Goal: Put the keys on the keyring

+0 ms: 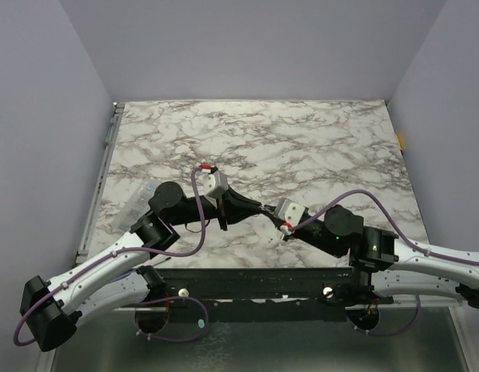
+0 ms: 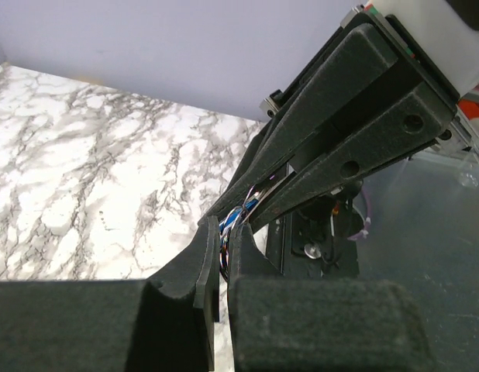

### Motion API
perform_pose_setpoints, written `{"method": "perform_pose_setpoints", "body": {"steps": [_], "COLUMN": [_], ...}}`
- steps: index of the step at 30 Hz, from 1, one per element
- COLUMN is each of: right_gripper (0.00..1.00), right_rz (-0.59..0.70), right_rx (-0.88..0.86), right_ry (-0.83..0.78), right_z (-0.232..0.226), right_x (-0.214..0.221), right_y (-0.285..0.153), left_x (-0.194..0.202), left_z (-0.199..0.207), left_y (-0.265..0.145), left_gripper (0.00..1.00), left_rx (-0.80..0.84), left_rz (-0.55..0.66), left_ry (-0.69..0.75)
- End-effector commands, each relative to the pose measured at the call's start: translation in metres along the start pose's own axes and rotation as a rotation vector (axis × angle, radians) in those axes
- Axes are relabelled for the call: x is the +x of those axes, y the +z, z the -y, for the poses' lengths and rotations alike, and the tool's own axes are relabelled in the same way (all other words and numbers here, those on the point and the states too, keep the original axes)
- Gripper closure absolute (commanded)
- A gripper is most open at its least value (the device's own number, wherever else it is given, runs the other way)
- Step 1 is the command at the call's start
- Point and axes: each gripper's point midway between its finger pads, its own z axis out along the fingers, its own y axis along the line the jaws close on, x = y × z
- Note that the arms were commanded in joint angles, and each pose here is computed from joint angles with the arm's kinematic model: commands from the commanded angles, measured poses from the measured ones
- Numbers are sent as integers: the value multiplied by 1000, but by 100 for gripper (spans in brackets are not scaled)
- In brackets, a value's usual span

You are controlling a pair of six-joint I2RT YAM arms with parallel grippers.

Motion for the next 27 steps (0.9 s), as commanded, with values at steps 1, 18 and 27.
{"method": "perform_pose_setpoints", "body": {"steps": [1,18,27], "right_gripper": [99,99,99], "right_rz": [142,109,-63], "right_rx": [66,22,-175], "right_ry": [50,20,-48], "right_z": [10,2,-24], "right_x": [-32,-24,3], "right_y": [11,10,-11], "left_x": [-32,-36,-41], "left_z": [-10,-25,-20], "left_y": [2,-12,-26], "left_gripper": [100,59,23], "left_rx": [-72,-134,-140], "left_rz": [142,164,158], "left_ry": [-43,66,178]}}
